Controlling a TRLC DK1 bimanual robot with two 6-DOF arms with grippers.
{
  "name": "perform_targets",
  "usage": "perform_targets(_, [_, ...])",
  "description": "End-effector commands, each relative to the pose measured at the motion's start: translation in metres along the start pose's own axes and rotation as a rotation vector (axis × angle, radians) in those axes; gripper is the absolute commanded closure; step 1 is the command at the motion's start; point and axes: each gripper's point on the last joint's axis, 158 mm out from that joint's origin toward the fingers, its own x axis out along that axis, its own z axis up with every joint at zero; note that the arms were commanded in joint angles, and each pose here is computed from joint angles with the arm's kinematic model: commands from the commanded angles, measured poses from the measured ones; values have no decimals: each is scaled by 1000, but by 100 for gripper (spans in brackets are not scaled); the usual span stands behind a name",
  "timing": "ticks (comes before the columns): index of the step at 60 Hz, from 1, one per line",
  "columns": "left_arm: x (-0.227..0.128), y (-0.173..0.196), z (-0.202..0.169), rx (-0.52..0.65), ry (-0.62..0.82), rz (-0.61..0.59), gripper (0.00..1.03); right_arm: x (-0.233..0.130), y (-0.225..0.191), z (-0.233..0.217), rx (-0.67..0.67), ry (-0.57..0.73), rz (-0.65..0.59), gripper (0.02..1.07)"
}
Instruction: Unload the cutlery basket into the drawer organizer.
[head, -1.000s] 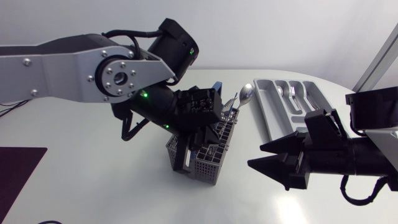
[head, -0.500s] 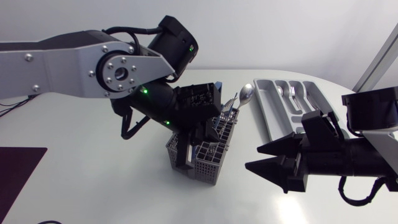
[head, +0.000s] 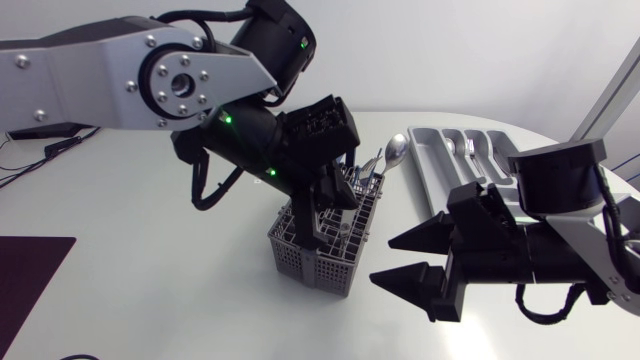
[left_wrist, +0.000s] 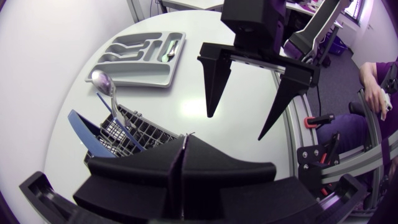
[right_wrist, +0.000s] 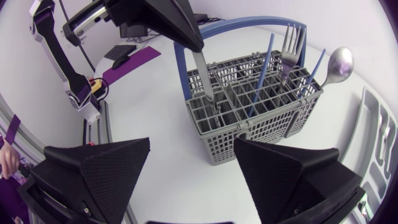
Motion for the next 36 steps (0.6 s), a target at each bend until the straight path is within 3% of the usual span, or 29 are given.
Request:
perform_targets(1, [-20,10,24,-8,-62,47,97,5,-3,6,-62,-3,-12,9])
perform_targets(36, [-44,4,37,-2,-55,117,97,30,-21,-2,-144,44,-70,9])
